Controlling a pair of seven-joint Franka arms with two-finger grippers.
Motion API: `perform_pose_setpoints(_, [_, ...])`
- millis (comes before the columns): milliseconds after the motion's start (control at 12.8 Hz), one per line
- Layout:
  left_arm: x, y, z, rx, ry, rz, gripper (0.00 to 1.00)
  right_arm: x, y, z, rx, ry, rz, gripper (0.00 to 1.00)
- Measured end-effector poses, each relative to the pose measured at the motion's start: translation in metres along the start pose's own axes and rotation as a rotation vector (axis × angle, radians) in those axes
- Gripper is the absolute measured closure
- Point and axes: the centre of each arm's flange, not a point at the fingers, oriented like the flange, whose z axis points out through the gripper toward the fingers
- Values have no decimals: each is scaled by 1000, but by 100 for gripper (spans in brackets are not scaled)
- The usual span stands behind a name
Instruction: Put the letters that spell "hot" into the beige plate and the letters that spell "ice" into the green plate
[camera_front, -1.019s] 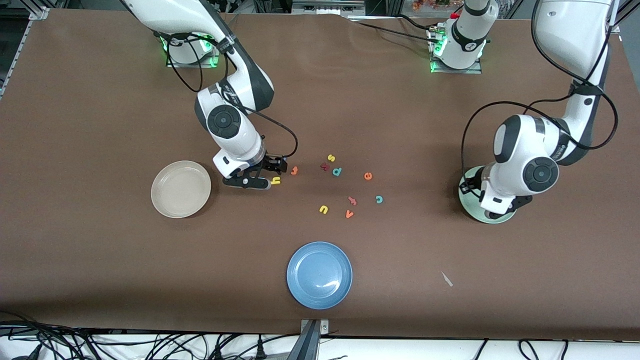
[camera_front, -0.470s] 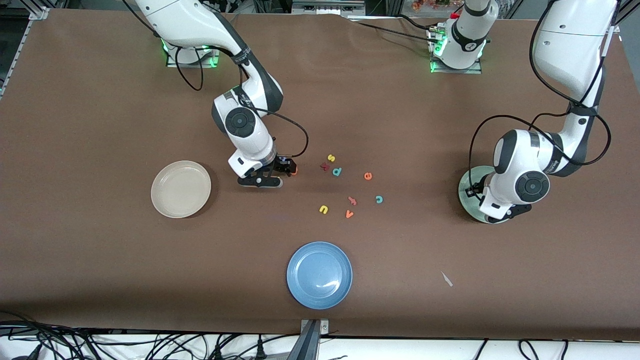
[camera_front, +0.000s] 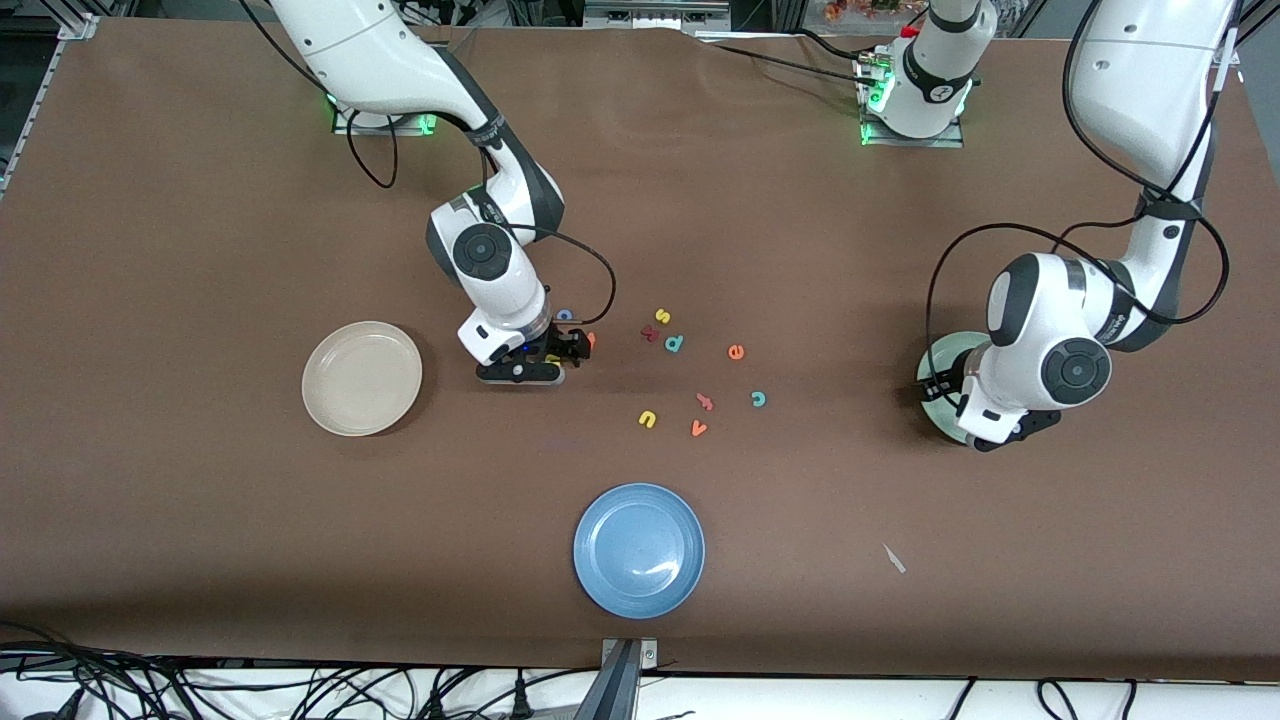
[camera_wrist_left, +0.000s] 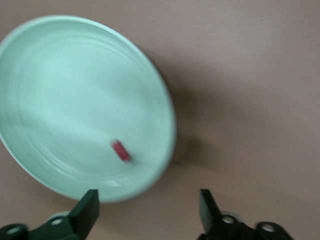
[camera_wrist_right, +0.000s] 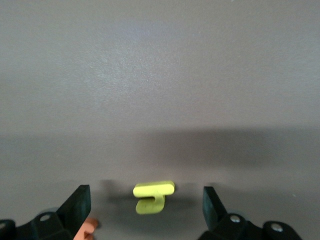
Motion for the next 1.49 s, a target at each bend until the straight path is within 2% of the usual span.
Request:
perform_pose_setpoints(314, [-46, 76, -31, -70, 4, -284, 7, -2, 1, 11, -3, 7, -12, 5])
perform_pose_setpoints(392, [-55, 95, -32, -77, 6, -357, 7, -2, 0, 10, 1, 11, -13, 14])
perform_pose_setpoints(549, [-64, 127, -22, -96, 9, -500, 8, -2, -5, 7, 8, 16, -18, 42])
perform_pose_setpoints(706, [-72, 155, -2, -134, 17, -592, 8, -1, -6, 6, 11, 19, -19, 59])
perform_pose_setpoints(941, [-85, 185, 28, -163, 32, -676, 8, -1, -6, 4, 8, 16, -22, 59])
perform_pose_setpoints(1097, [-88, 194, 39, -168, 68, -723, 7, 4, -2, -5, -21, -14, -32, 59])
perform_pose_setpoints(1254, [-86, 198, 48, -189, 79, -743, 7, 19, 9, -35, -64, -58, -63, 70])
perform_pose_setpoints(1489, [-84, 203, 56, -219, 84, -744, 8, 44, 32, -81, -87, -90, -86, 99])
